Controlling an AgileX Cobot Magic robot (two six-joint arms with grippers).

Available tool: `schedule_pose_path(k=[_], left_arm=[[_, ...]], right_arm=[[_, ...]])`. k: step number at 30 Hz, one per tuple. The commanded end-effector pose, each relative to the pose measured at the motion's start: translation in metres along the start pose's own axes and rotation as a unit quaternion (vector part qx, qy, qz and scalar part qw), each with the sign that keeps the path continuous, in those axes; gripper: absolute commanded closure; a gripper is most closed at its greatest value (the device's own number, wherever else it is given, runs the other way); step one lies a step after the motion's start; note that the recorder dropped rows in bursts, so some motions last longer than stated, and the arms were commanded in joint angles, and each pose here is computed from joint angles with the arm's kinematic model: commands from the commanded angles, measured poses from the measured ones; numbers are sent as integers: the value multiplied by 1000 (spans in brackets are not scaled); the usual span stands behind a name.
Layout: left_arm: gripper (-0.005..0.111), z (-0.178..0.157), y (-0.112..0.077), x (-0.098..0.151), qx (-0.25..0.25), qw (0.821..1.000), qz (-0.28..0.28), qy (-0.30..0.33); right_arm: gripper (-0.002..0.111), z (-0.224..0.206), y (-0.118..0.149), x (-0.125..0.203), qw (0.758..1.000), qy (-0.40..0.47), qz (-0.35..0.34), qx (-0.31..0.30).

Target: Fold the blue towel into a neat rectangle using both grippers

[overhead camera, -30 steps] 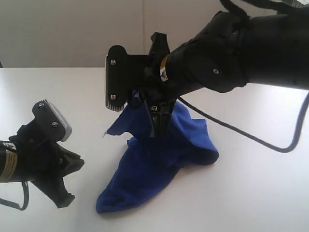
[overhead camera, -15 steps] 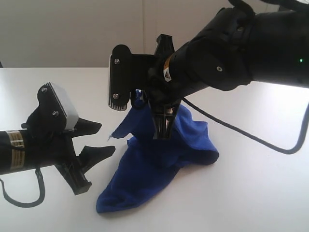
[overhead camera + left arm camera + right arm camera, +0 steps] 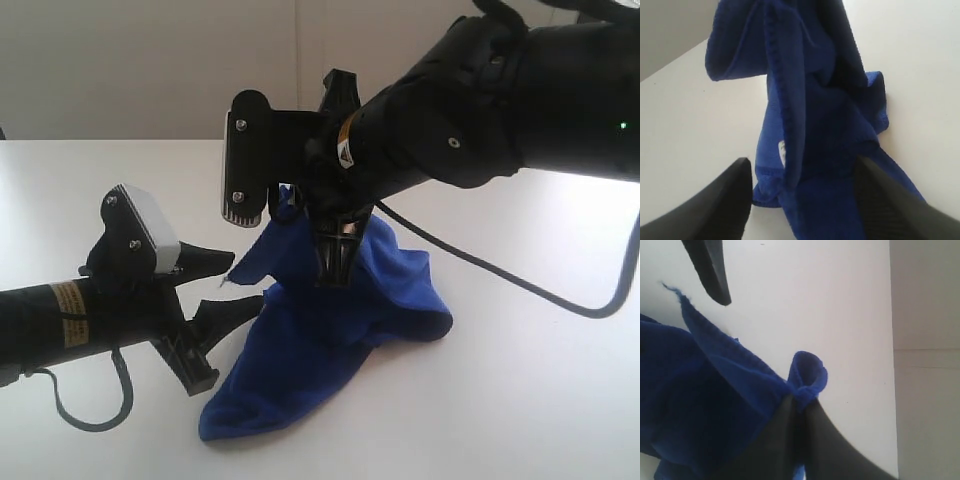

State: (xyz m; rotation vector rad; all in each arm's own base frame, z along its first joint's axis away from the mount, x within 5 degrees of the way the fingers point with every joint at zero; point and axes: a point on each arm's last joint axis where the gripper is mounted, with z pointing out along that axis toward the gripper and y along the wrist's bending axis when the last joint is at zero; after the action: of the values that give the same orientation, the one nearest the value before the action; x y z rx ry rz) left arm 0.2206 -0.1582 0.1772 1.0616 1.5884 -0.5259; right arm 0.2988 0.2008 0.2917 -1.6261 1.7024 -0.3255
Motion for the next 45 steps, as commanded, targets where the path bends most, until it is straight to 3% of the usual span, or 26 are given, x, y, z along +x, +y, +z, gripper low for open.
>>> schedule_pose_path(k=[1, 8, 12, 16, 22, 29, 34, 39, 41, 45], left_arm=[[43, 7, 4, -8, -2, 1000, 4, -27], [52, 16, 13, -17, -7, 999, -2, -38], [77, 20, 10, -19, 0, 1000, 5, -28], [107, 22, 9, -10, -3, 1000, 15, 28], [107, 15, 16, 2, -35, 991, 24, 125], [107, -5, 26, -20, -94, 985, 72, 126], [107, -16, 31, -26, -126, 976, 97, 146], [107, -20, 33, -26, -138, 971, 104, 164], [107, -20, 33, -26, -138, 971, 106, 163], [107, -20, 33, -26, -135, 969, 123, 166]], right_arm=[[108, -4, -3, -2, 1000, -9, 7, 8], [108, -4, -3, -2, 1000, -10, 7, 8], [108, -4, -3, -2, 1000, -10, 7, 8], [108, -4, -3, -2, 1000, -9, 6, 8], [108, -4, -2, 3, 1000, 20, -17, 2], [108, -6, -3, 15, 993, 84, -78, 3], [108, -6, -5, 19, 991, 108, -77, 10], [108, -8, -11, 22, 990, 127, -34, 47], [105, -9, -12, 25, 988, 142, -22, 53], [78, -9, -12, 27, 986, 154, 6, 62]])
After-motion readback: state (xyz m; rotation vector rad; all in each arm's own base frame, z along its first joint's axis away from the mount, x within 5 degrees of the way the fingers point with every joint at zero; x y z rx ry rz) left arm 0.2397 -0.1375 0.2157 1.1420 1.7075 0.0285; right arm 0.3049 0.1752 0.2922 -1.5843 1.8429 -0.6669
